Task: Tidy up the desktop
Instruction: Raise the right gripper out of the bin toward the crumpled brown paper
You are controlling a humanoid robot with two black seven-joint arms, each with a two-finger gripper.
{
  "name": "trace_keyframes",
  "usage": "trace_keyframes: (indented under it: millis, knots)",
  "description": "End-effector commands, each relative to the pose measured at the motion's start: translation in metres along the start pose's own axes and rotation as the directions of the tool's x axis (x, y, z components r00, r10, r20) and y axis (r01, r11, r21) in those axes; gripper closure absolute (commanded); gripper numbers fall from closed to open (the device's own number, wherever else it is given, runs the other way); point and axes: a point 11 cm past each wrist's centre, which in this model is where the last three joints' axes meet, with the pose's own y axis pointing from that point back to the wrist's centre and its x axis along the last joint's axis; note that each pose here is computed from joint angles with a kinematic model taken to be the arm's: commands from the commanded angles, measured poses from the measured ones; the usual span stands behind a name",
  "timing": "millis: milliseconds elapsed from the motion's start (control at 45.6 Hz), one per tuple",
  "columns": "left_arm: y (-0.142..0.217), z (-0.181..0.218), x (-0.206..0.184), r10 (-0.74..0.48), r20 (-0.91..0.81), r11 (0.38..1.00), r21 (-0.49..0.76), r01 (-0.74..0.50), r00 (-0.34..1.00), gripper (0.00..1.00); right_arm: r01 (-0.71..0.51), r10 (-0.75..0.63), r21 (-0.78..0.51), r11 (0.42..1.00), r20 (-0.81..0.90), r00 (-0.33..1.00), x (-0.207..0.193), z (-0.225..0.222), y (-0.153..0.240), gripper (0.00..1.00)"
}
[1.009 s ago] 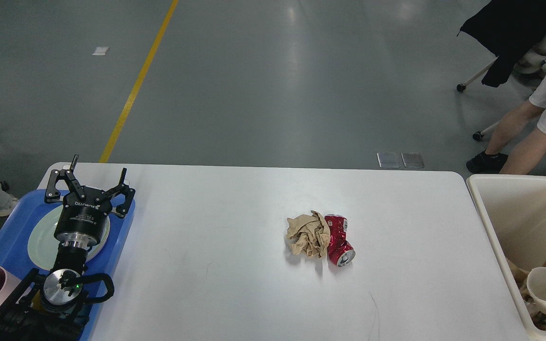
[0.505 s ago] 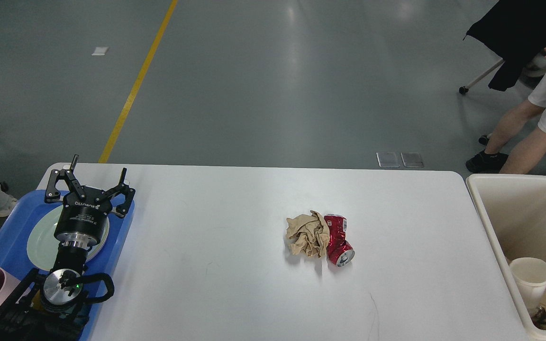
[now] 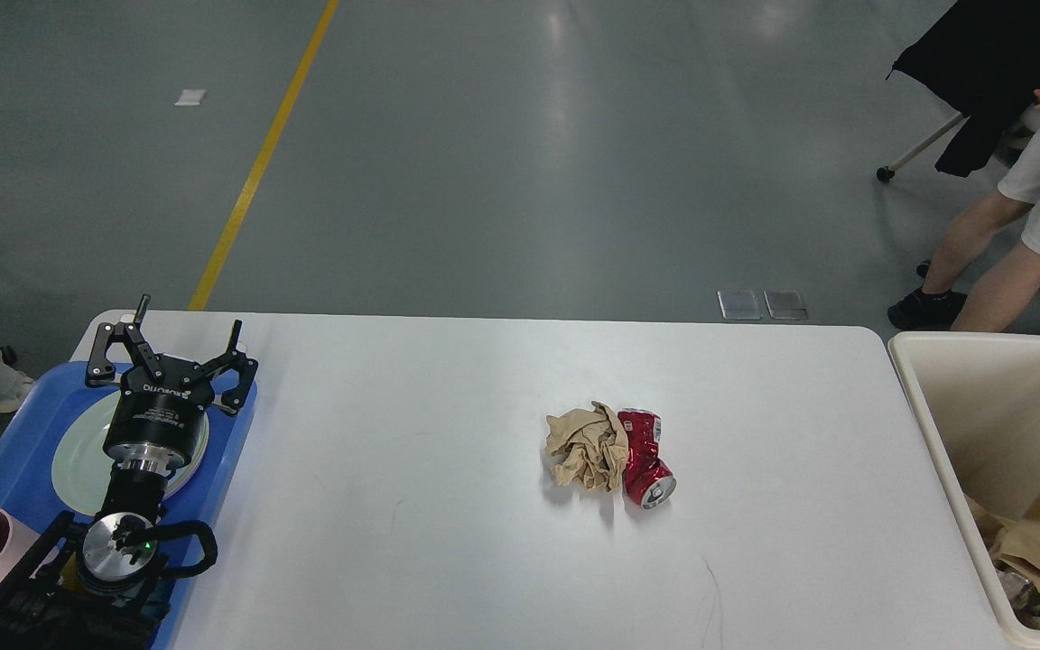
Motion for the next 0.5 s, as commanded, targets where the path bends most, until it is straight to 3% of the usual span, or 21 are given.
trace_keyframes:
  millis: [0, 219, 483]
  knots:
    - [0.0, 0.0, 0.0, 0.001, 0.0, 1.0, 0.001, -0.001, 1.0, 0.03, 0.153, -0.154, -0.017, 0.988, -0.141, 0.978, 0.008, -0.044, 0.03, 0.0]
    - [0.0, 0.0, 0.0, 0.001, 0.0, 1.0, 0.001, -0.001, 1.0, 0.03, 0.318, -0.283, 0.034, 0.948, -0.374, 0.883, -0.005, -0.135, 0.111, 0.0]
    - [0.0, 0.0, 0.001, 0.003, -0.001, 1.0, -0.003, -0.003, 1.0, 0.03, 0.321, -0.229, 0.13, 0.938, -0.464, 0.856, -0.041, -0.209, 0.201, 0.01]
